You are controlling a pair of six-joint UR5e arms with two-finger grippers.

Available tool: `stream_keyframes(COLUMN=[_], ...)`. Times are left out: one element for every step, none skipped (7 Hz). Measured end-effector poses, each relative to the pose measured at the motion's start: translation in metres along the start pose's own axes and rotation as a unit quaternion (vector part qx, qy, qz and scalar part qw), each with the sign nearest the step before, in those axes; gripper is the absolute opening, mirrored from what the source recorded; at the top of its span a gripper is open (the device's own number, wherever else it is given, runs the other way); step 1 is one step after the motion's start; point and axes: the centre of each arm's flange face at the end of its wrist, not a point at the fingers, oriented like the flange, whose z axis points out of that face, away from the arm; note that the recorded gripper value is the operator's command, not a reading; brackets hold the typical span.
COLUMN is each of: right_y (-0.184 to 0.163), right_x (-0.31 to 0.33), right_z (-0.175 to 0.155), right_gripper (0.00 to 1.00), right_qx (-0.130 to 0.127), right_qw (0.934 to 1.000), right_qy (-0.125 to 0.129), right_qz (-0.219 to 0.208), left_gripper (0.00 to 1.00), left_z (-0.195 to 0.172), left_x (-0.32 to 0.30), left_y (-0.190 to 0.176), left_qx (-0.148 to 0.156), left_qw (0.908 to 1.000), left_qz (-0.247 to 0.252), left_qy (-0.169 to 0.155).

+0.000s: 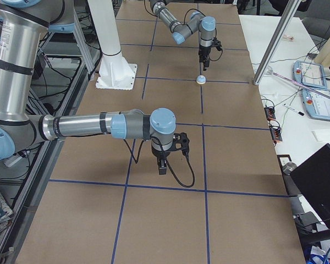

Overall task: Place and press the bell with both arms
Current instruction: 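Withdraw the left arm while the right arm swings in toward the bell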

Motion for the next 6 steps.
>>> stream_keyframes(right_y=[-0.010, -0.027, -0.049, -0.072, -0.096, -0.118], right_x=[-0.007, -0.020, -0.041, -0.069, -0.099, -0.133], right_z=[-0.005, -0.011, -0.012, -0.002, 0.007, 0.013], right_gripper=[1.00, 1.00, 1.00, 1.00, 1.00, 1.00], right_qx=[0.007, 0.016, 0.018, 0.009, 0.001, -0.003], right_qw=[0.9999, 0.9995, 0.9983, 0.9961, 0.9944, 0.9942], right_qy=[-0.008, -0.018, -0.027, -0.033, -0.038, -0.043], right_qz=[-0.007, -0.023, -0.048, -0.081, -0.098, -0.098], left_gripper=[1.00, 1.00, 1.00, 1.00, 1.00, 1.00], left_z=[-0.012, -0.025, -0.039, -0.055, -0.071, -0.083], left_x=[-0.062, -0.124, -0.180, -0.247, -0.320, -0.391], left_y=[0.011, 0.018, 0.019, 0.012, 0.006, 0.003], left_qx=[0.008, 0.016, 0.016, 0.012, 0.010, 0.011], left_qw=[0.9990, 0.9966, 0.9940, 0.9911, 0.9870, 0.9823], left_qz=[0.043, 0.080, 0.108, 0.132, 0.160, 0.187], left_qy=[0.006, 0.008, 0.010, 0.010, 0.002, -0.013])
